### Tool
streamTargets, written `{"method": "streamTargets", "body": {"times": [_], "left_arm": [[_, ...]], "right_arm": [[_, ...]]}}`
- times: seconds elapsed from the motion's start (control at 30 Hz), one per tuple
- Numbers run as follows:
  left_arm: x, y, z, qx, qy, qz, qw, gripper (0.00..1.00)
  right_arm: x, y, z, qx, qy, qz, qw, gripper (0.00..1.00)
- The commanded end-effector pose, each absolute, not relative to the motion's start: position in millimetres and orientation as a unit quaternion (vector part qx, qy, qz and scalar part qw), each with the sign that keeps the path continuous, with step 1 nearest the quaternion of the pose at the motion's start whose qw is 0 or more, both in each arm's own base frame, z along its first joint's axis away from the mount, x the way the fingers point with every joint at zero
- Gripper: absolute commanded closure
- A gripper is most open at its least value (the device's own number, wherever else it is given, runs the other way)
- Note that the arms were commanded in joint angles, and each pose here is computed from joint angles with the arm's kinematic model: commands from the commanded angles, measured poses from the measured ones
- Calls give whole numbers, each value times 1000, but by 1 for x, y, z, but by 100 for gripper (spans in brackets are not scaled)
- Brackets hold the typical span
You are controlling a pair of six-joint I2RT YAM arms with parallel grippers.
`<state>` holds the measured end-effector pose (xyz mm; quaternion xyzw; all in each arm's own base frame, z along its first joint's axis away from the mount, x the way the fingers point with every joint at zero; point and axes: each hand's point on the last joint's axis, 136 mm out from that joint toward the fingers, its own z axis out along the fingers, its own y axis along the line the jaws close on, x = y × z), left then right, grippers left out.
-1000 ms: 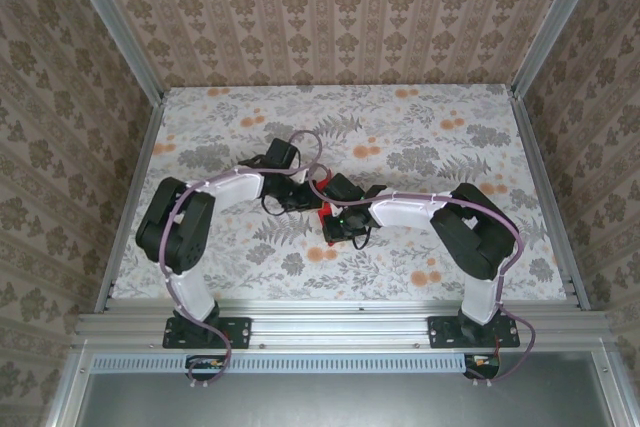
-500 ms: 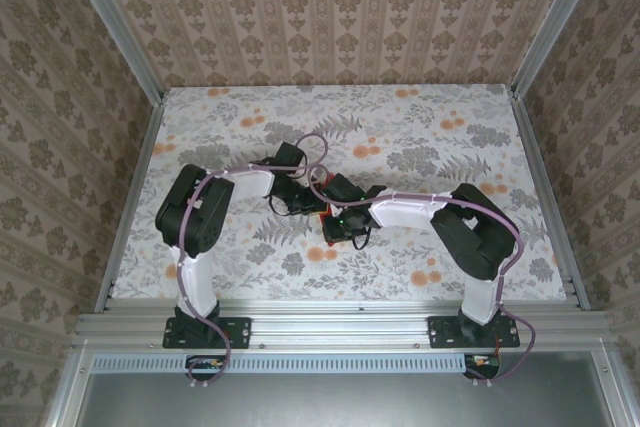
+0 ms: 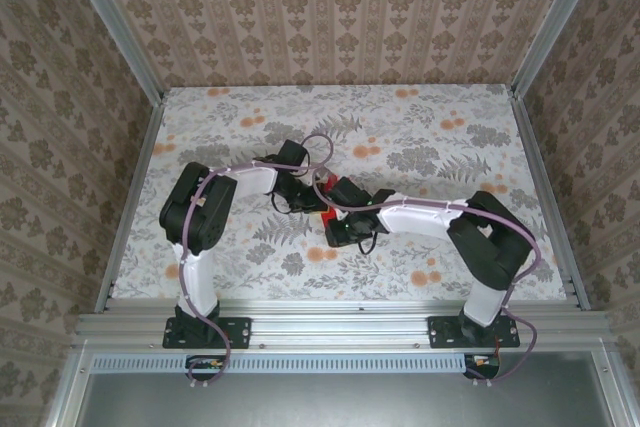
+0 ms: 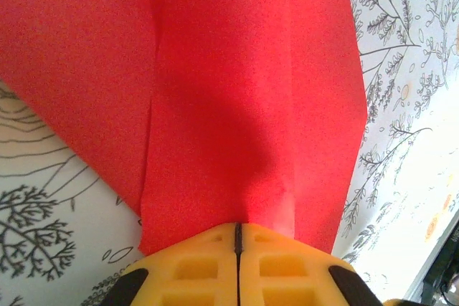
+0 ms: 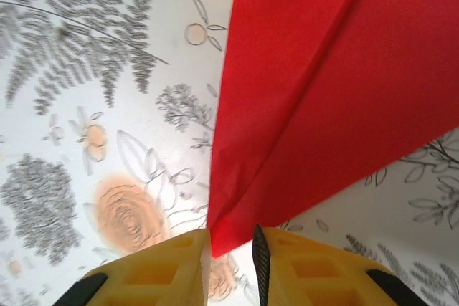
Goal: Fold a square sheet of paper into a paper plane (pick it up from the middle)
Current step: Fourth fold the wing at the center of the table.
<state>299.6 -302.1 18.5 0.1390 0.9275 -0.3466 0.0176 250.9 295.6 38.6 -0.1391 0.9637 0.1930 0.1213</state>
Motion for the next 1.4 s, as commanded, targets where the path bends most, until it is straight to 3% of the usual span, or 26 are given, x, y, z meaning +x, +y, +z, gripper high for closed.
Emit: {"method": "streamTargets", "body": {"times": [0.0,0.27,0.9,1.37], "left_arm": [[285,-277,-28,141,953,-268,-15,93],[286,-277,-25,145,952,-267,-13,93],[285,-275,-27,154,954,-256,-19,93],[283,-282,-27,170,953,-251,-26,93]], "right_arm": [[250,300,62,-119,953,247,129,73],[249,327,51,-89,936,332,82,76],[231,311,2,-78,954,288,23,78],[225,305,1,-78,955,284,26,78]]}}
